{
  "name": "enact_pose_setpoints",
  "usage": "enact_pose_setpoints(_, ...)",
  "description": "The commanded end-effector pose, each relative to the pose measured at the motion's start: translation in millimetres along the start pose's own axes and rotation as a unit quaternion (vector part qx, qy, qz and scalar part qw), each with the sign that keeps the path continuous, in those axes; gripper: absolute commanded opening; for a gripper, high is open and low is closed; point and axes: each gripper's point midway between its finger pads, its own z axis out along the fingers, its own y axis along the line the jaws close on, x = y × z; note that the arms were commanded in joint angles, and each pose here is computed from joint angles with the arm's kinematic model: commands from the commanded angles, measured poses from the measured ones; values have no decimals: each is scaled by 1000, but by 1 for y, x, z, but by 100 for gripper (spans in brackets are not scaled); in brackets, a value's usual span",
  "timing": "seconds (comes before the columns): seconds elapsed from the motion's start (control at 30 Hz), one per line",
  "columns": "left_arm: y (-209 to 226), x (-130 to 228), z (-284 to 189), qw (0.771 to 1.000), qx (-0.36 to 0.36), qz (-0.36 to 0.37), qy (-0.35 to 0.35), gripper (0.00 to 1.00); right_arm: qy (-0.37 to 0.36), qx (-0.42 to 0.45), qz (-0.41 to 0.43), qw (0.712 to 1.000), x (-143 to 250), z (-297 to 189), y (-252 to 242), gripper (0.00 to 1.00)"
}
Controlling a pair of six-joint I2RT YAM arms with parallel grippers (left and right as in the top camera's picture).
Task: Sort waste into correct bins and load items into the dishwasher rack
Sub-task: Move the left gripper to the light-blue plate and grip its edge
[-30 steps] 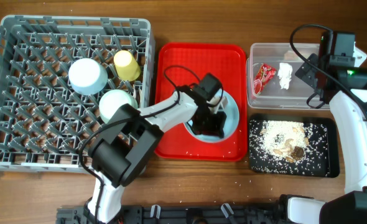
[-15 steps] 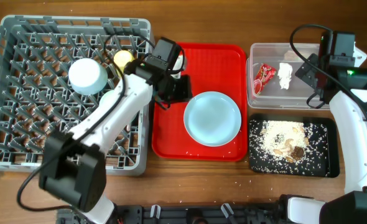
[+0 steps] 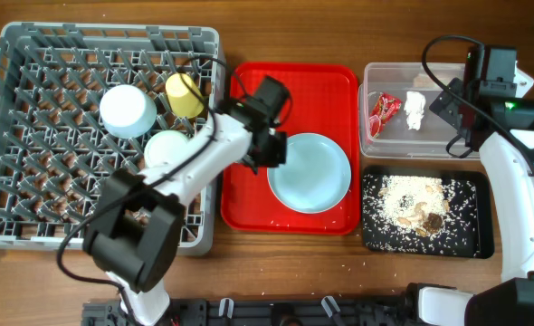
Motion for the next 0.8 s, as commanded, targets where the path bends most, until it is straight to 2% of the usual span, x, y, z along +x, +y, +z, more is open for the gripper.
enact_pose_setpoints(0.0, 0, 7, 16, 999, -37, 15, 0, 19, -15, 1, 3, 1000, -7, -8, -3, 100)
enact_pose_setpoints(0.3, 9, -1, 17, 997, -73, 21, -25, 21, -15, 1, 3, 1000, -7, -8, -3, 100)
enact_pose_setpoints(0.53, 10, -3, 31, 997, -77, 20, -22, 18, -15, 1, 3, 1000, -7, -8, -3, 100)
enact_pose_setpoints(0.63, 20, -6, 36, 994, -104, 14, -28, 13, -15, 1, 3, 1000, -7, -8, -3, 100)
enact_pose_setpoints(0.77, 25, -11, 35, 992, -118, -4, -43, 14, -15, 1, 3, 1000, -7, -8, -3, 100)
